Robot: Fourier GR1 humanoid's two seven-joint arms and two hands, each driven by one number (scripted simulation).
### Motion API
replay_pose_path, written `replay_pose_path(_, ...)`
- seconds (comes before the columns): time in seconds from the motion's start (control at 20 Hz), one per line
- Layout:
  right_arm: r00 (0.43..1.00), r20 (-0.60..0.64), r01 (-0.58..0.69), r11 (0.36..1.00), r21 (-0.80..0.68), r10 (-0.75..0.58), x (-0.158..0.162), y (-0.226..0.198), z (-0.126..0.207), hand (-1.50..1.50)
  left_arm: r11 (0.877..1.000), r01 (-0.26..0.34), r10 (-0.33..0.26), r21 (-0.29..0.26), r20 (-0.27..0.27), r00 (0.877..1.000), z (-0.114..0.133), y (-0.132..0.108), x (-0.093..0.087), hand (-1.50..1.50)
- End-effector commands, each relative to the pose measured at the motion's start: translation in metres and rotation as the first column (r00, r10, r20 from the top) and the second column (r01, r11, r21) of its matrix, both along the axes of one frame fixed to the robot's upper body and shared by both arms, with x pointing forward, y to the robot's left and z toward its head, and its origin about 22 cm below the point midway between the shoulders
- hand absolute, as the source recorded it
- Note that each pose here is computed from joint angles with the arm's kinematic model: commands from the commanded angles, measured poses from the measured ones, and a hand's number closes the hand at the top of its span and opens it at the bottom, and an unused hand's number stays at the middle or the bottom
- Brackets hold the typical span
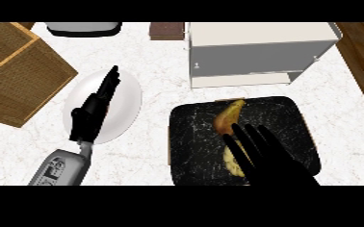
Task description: Pick the squash from the tray and place it in the tiered shelf
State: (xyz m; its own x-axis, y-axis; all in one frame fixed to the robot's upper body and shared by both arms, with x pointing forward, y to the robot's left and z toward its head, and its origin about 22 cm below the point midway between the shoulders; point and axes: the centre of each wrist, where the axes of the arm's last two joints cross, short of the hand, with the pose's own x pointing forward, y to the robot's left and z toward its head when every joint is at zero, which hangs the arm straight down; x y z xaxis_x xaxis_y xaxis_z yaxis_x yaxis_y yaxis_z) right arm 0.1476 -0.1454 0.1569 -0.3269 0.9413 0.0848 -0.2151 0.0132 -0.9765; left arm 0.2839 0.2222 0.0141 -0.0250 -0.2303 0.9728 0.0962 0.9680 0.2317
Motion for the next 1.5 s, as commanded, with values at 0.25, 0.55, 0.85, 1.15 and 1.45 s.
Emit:
replay_pose_path(0.25,0.998,0.058,0.031,0.998,-0.056,-0.027,-0.007,0.019,-0.027,-1.50,1.000,-0.015,0.015,-0.019,-0.008,1.000,0.001,0.005,0.005,0.00)
replay_pose_path(0.55,0.996,0.072,0.062,0.997,-0.051,-0.058,-0.023,0.036,-0.030,-1.50,1.000,-0.008,0.008,-0.006,0.004,1.000,0.009,-0.001,-0.006,0.00)
replay_pose_path(0.85,0.997,0.049,0.063,0.997,-0.047,-0.061,-0.010,0.041,-0.036,-1.50,1.000,0.005,-0.004,-0.004,0.003,1.000,-0.013,0.002,-0.013,0.00)
replay_pose_path(1.15,0.993,0.075,0.093,0.994,-0.062,-0.088,-0.021,0.036,-0.047,-1.50,1.000,-0.020,0.020,0.015,-0.016,1.000,0.001,0.002,-0.010,0.00)
replay_pose_path(1.45,0.991,0.074,0.119,0.990,-0.072,-0.114,-0.011,0.030,-0.052,-1.50,1.000,-0.010,0.010,0.010,0.011,1.000,-0.001,-0.002,-0.001,0.00)
